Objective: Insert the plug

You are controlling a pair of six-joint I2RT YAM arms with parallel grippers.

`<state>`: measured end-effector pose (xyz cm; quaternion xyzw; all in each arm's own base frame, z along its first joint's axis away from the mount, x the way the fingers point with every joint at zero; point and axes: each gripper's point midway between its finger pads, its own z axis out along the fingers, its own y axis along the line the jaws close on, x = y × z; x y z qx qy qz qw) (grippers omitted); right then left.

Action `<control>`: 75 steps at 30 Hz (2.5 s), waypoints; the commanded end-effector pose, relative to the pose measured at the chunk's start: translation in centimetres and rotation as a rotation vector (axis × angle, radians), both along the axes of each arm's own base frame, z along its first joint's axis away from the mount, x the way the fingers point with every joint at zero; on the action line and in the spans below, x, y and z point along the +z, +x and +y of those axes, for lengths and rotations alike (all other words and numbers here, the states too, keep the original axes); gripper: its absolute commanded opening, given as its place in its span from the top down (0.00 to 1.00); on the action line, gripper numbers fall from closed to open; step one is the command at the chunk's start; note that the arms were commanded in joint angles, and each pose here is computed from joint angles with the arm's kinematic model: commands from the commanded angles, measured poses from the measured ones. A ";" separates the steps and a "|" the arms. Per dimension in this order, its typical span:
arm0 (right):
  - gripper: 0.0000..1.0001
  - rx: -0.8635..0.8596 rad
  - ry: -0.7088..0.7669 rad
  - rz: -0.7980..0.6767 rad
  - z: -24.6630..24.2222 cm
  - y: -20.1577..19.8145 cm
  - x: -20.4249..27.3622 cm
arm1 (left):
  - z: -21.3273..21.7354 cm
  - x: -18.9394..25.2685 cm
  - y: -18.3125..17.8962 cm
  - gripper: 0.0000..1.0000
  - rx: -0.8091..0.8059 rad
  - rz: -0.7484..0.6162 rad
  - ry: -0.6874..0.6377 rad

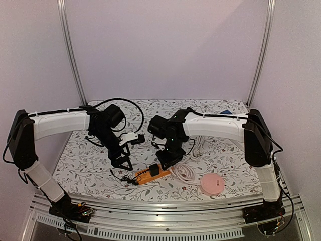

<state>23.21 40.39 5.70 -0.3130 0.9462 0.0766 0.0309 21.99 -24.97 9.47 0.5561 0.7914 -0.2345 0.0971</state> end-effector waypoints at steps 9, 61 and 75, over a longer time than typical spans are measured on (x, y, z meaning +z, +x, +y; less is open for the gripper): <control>1.00 0.025 -0.025 0.051 0.1 -0.9 -0.8 | 0.4 -0.6 0.3 0.00 0.017 0.006 0.011; 1.00 -0.052 -0.213 0.021 -2.3 -0.4 -2.8 | 0.7 -9.0 -0.8 0.39 0.061 0.241 0.137; 0.97 -0.054 -0.177 -0.001 -2.2 0.5 -1.7 | -2.6 -9.2 -5.8 0.40 -0.096 0.322 0.109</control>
